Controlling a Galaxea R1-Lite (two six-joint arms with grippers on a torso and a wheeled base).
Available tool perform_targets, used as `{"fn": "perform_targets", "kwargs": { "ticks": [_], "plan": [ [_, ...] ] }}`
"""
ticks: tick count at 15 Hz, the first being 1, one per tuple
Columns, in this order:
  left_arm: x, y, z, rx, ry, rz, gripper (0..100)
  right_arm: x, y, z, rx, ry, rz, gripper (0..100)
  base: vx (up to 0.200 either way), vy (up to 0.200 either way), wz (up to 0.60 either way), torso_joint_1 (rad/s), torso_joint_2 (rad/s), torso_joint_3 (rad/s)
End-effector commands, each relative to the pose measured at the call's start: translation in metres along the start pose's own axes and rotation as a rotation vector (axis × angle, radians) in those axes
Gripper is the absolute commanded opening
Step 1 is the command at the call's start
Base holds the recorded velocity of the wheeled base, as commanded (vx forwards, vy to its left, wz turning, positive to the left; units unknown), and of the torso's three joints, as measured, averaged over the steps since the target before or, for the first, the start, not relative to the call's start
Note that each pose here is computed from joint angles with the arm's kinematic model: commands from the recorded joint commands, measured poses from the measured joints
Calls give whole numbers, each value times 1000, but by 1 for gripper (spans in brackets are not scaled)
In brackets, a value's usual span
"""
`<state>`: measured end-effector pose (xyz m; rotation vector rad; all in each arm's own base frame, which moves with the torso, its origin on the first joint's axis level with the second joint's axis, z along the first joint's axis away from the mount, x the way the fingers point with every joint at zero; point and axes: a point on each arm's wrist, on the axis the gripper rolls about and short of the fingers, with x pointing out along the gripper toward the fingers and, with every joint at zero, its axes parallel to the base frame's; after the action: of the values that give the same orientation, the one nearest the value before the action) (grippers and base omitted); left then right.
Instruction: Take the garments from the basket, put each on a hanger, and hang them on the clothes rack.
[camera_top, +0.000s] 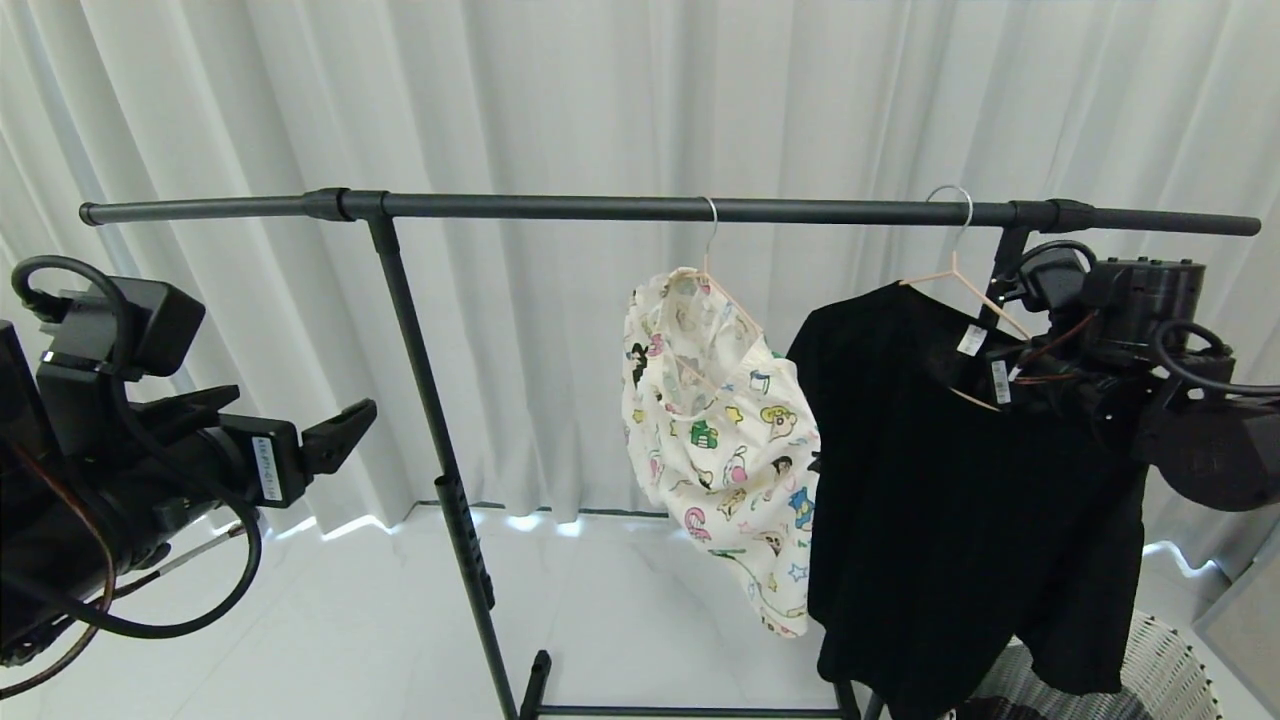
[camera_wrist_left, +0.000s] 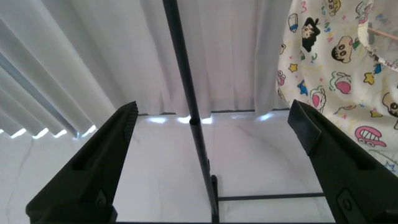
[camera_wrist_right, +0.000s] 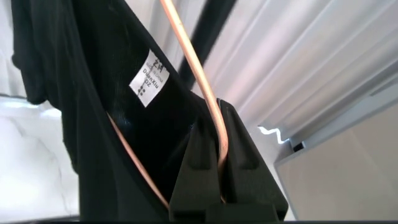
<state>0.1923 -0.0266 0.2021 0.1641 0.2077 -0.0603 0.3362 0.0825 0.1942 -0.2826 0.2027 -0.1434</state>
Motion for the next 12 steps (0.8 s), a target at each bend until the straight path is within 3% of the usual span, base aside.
{"fn": "perform_targets", "kwargs": {
  "ticks": [1, 5, 10, 11, 12],
  "plan": [
    [-1, -3, -1, 2, 3, -14, 100, 21, 10, -1, -2, 4, 0, 0, 0, 0, 0, 0, 0, 0],
    [0, -9, -3, 6, 11, -41, 100, 32, 14, 1, 2, -7, -3, 0, 0, 0, 0, 0, 0, 0],
    [0, -9, -4, 7, 12, -44, 100, 22, 17, 5, 0, -14, 2, 0, 0, 0, 0, 0, 0, 0],
    [0, -9, -4, 7, 12, -44, 100, 20, 17, 3, -2, -8, 6, 100, 0, 0, 0, 0, 0, 0],
    [0, -9, -3, 7, 10, -44, 100, 15, 16, 2, -2, -6, 7, 100, 0, 0, 0, 0, 0, 0]
  ]
}}
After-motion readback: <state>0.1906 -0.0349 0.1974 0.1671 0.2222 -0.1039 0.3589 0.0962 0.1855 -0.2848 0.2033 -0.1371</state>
